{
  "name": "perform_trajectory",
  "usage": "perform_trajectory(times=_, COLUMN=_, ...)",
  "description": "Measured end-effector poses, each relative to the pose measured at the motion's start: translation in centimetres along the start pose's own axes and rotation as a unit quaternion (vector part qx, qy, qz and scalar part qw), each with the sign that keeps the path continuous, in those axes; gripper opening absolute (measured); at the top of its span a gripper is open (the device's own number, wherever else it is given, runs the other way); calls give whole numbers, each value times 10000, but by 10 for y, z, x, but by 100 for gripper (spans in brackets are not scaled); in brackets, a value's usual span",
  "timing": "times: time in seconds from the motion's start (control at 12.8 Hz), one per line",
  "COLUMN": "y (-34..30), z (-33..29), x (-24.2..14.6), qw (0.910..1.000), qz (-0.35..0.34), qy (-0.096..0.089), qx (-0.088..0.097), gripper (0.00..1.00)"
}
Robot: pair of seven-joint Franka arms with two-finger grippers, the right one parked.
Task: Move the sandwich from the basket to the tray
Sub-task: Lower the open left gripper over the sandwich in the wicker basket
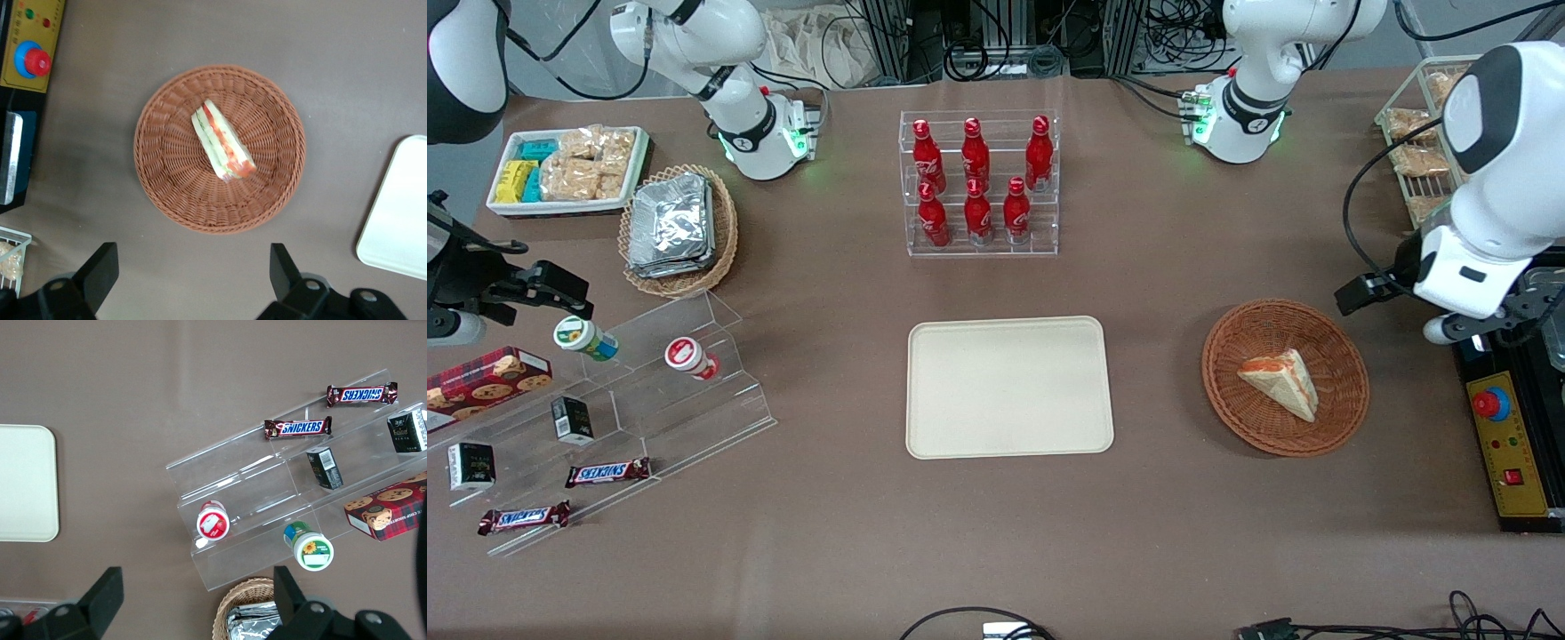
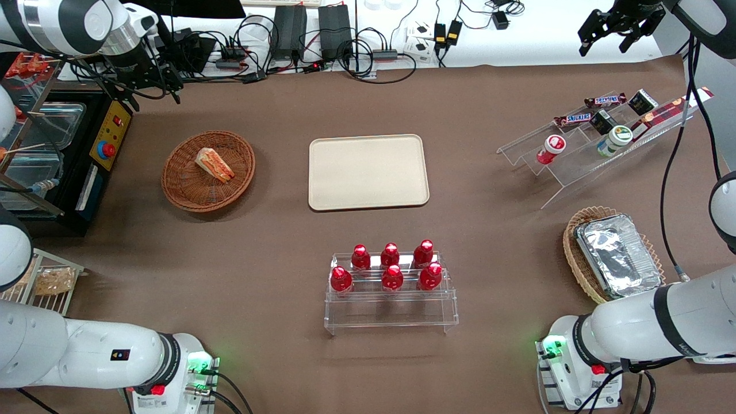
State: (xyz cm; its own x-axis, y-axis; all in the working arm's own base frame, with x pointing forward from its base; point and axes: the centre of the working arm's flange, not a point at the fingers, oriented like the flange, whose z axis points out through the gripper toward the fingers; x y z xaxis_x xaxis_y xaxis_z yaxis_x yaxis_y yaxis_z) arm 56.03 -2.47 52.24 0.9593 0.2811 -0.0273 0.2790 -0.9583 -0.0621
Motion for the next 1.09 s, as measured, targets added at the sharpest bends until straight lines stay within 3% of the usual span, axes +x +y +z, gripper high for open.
perform_trajectory(times=0.47, y=-2, z=23, x=11, qw=9998, qz=-90, qy=-168, qx=57, gripper=100)
perform_trajectory(times=0.7, y=-11, z=67, x=32, qw=9974, qz=-660, qy=-256, qx=-143, gripper=100)
perform_trajectory(times=0.94, y=-12, z=130, x=40, qw=9839, qz=-1759, qy=-125, qx=-295, gripper=100)
perform_trajectory(times=1.09, y=-9, z=165, x=35, qw=9743, qz=-2230, qy=-162, qx=-280, gripper=100)
